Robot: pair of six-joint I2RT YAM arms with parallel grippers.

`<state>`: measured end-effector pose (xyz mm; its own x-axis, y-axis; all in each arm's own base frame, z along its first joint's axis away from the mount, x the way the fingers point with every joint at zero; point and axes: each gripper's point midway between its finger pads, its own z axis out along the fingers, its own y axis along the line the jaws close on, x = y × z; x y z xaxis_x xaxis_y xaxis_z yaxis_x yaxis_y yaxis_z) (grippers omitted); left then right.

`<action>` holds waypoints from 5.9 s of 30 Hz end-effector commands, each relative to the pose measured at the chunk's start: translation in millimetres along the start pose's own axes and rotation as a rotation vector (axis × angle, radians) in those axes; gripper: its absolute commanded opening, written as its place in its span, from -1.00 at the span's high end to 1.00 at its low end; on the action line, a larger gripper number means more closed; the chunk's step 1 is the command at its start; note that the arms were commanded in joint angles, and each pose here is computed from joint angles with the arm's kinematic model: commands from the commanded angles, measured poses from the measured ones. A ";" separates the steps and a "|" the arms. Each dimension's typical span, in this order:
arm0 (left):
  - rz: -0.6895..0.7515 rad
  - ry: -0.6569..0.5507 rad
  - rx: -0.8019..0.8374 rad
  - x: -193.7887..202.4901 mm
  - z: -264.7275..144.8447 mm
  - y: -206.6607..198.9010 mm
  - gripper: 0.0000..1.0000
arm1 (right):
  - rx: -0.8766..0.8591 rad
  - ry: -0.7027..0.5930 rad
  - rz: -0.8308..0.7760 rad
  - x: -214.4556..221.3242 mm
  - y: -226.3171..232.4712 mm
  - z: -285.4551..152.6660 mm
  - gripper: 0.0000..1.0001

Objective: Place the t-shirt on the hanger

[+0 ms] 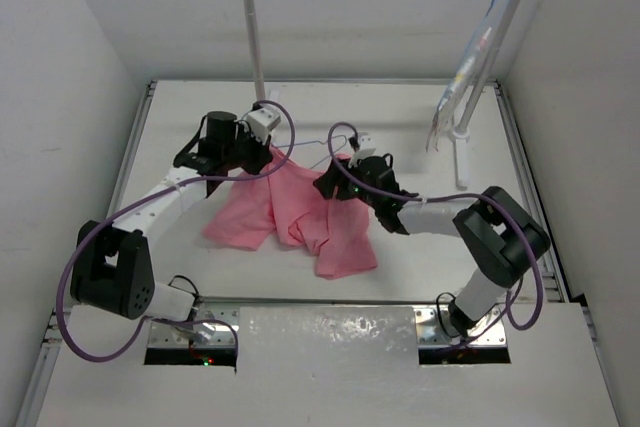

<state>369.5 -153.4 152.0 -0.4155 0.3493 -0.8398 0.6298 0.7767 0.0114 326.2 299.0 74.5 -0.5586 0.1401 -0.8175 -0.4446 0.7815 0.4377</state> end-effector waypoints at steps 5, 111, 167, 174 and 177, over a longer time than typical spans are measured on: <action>0.011 -0.070 -0.033 -24.6 -6.6 11.0 1.00 | 0.022 -0.052 0.274 -27.6 -17.5 33.2 -0.18; 0.157 -0.317 0.399 -35.9 -45.1 -44.0 1.00 | -0.351 -0.203 0.089 19.8 91.7 43.7 -0.20; 0.471 -0.048 0.195 20.1 -26.4 -29.2 1.00 | 0.254 -0.210 -0.299 -34.1 -67.8 -69.9 1.00; 0.496 -0.149 0.417 6.8 -24.8 -92.5 1.00 | -0.084 -0.153 -0.590 -49.0 24.6 -55.9 1.00; 0.501 -0.182 0.460 -1.3 -28.5 -100.2 1.00 | -0.212 -0.114 -0.631 -46.9 46.7 -58.4 0.85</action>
<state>288.0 -199.3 141.8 0.0103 0.5597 -0.8286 0.9394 0.2785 0.1998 303.8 269.4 124.7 -0.1889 -0.1914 -0.9632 -0.6625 0.7488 -0.0188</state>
